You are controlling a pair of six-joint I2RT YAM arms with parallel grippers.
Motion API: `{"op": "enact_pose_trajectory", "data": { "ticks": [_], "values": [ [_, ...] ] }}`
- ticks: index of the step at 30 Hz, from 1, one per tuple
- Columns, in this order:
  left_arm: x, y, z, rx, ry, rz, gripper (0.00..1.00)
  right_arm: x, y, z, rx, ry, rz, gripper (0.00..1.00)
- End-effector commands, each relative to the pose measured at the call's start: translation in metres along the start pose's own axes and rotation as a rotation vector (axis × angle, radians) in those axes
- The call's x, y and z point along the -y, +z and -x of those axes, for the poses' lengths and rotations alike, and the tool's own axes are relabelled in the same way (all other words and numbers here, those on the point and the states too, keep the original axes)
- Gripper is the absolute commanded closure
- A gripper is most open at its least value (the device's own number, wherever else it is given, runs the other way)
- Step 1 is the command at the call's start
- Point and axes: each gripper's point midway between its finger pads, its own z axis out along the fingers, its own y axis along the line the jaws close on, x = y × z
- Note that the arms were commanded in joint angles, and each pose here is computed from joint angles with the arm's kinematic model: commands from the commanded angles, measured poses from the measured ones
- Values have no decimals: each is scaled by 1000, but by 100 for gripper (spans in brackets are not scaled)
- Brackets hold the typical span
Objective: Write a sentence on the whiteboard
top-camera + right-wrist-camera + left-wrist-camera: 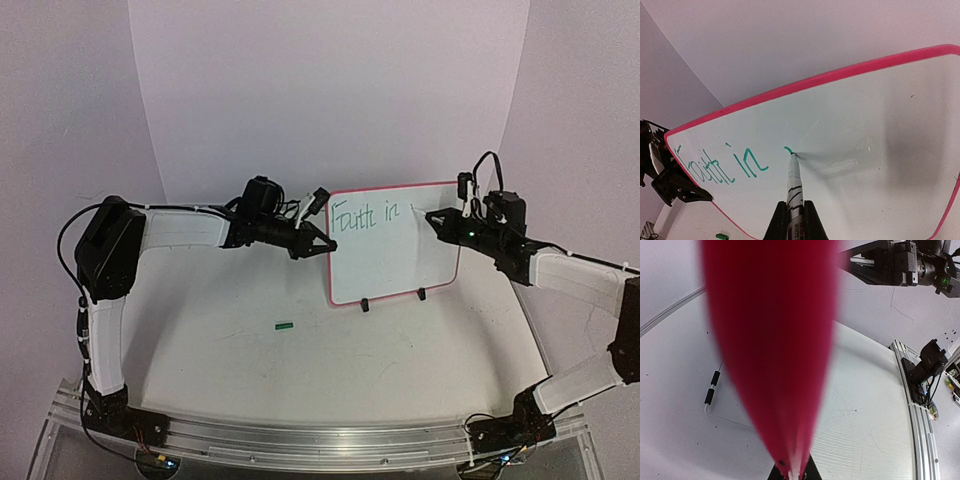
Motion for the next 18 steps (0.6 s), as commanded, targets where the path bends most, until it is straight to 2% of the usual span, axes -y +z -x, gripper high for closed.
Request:
{"op": "enact_pose_trajectory", "data": {
  "ticks": [1, 12, 18],
  "values": [
    [19, 15, -71, -220, -147, -43, 100, 7, -6, 3, 27, -7, -33, 100],
    [20, 14, -68, -216, -142, -42, 100, -5, -26, 24, 95, -17, -19, 100],
    [20, 14, -69, -217, -144, -44, 100, -2, -22, 28, 101, -31, -37, 100]
  ]
}}
